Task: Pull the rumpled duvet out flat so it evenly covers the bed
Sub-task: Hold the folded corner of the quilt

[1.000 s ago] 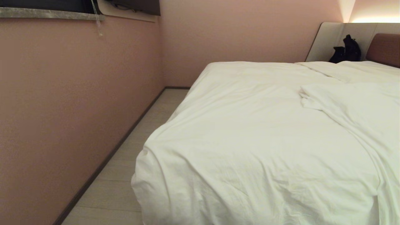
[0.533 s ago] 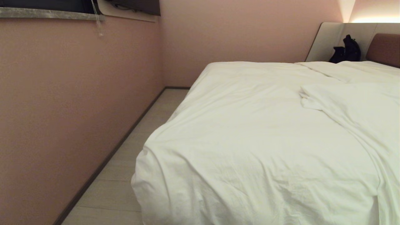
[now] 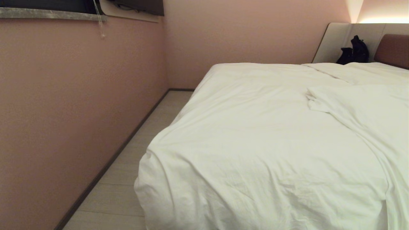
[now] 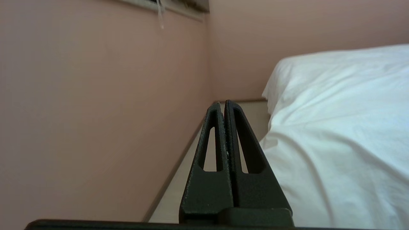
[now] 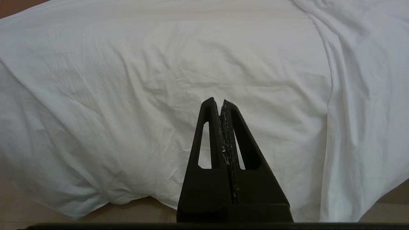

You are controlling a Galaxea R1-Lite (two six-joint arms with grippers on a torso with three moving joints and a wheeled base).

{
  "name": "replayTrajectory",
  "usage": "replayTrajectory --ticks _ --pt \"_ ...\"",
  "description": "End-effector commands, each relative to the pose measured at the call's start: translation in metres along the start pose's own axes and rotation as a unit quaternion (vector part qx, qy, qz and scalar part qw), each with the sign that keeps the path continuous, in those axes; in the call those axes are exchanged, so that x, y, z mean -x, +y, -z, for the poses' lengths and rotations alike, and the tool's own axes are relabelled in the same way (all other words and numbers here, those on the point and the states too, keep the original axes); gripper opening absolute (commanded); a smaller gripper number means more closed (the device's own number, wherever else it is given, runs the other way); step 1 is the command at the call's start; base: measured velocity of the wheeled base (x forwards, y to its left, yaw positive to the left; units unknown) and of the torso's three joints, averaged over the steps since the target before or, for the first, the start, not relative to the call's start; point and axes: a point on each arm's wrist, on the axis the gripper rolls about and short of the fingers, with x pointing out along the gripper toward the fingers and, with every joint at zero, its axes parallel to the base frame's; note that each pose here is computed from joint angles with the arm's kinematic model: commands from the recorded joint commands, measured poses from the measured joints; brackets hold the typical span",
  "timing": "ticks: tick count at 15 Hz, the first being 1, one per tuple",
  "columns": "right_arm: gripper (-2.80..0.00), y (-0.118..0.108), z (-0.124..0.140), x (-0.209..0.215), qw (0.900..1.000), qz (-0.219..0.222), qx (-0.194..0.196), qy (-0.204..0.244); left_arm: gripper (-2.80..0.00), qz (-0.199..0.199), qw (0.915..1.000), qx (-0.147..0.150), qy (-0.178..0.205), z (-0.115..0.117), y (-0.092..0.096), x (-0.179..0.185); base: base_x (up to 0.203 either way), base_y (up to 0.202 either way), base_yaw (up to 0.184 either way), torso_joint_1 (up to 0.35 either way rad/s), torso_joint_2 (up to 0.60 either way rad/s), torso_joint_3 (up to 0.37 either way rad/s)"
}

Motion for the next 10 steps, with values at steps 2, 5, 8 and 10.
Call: replayTrajectory --ticks 2,5,8,10 --pt "-2.80 0.000 0.000 0.000 1.000 0.000 0.000 0.000 -2.80 0.001 1.0000 -0.001 0.008 0.005 -0.001 0.000 0.000 0.000 0.000 0.000 0.00 0.000" --pt "-2.80 0.000 0.000 0.000 1.000 0.000 0.000 0.000 -2.80 0.004 0.9994 -0.002 0.035 0.011 -0.002 0.000 0.000 0.000 0.000 0.000 0.00 0.000" --pt "-2.80 0.000 0.000 0.000 1.000 0.000 0.000 0.000 -2.80 0.011 0.9964 -0.005 0.084 0.021 -0.003 0.001 0.000 0.000 0.000 0.000 0.00 0.000" --pt "-2.80 0.000 0.000 0.000 1.000 0.000 0.000 0.000 -2.80 0.016 0.9936 -0.007 0.112 0.026 -0.004 0.002 0.000 0.000 0.000 0.000 0.00 0.000"
